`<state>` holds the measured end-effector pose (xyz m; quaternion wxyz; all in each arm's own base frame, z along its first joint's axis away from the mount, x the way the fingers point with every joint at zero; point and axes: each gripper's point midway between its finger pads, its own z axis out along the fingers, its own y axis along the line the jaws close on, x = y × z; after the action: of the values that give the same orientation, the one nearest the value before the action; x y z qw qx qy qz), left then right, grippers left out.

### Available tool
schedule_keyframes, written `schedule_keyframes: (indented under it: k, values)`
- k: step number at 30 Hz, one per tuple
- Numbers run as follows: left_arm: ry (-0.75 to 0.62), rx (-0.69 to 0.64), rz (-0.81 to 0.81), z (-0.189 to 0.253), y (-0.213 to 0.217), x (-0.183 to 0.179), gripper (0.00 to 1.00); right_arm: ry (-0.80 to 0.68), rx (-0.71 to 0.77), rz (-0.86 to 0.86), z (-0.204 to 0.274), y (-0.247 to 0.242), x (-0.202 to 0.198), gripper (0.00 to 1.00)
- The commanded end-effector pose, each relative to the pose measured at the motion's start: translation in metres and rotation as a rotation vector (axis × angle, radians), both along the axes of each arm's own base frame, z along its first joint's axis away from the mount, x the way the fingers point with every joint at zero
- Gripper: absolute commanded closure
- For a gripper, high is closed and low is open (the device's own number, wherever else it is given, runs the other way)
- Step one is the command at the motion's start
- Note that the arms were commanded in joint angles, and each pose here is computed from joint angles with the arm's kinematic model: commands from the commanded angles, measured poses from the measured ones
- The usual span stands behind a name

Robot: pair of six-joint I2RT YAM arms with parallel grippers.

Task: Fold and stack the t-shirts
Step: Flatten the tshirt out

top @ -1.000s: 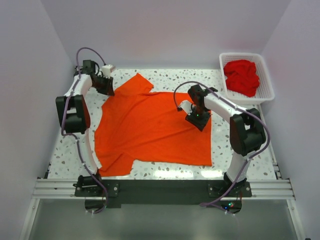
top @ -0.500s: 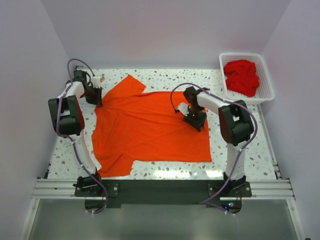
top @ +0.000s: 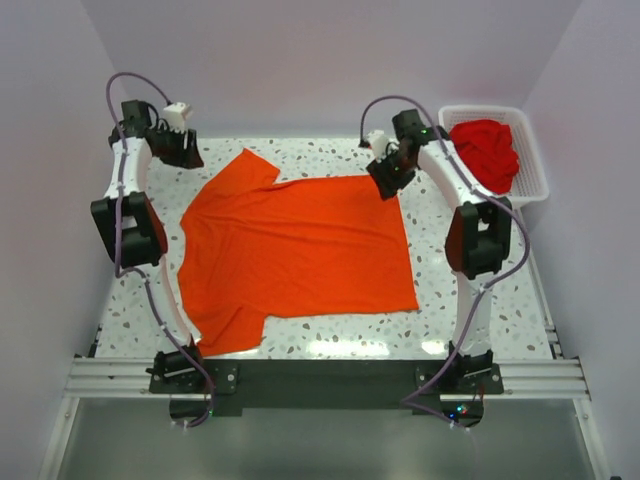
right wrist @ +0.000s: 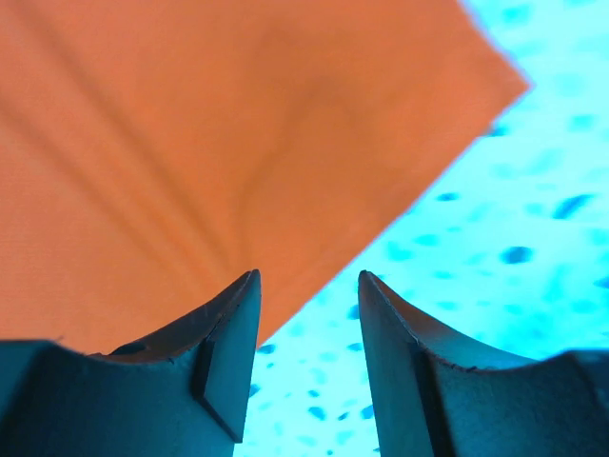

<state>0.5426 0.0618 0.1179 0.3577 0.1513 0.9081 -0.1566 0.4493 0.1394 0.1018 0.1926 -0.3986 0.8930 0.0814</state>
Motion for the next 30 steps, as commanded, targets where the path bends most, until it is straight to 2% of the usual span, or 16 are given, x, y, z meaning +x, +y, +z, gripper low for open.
schedule_keyframes:
  k: [1, 7, 14, 26, 30]
  values:
    - [-0.086, 0.017, -0.026, 0.013, -0.018, 0.031, 0.39, -0.073, 0.058, -0.089, 0.013, -0.004, 0.038, 0.5]
    - [-0.084, 0.032, 0.011, -0.008, -0.034, 0.049, 0.38, -0.166, 0.008, -0.151, -0.011, -0.018, 0.091, 0.48]
    - [-0.059, 0.042, 0.006, -0.027, -0.042, 0.049, 0.39, -0.284, 0.049, -0.201, -0.024, -0.026, 0.14, 0.41]
    - [-0.012, 0.067, 0.01, -0.046, -0.04, 0.041, 0.39, -0.38, 0.089, -0.208, -0.04, -0.031, 0.174, 0.38]
    - [0.005, 0.075, 0.012, -0.054, -0.039, 0.042, 0.39, -0.363, 0.118, -0.19, -0.052, -0.026, 0.175, 0.4]
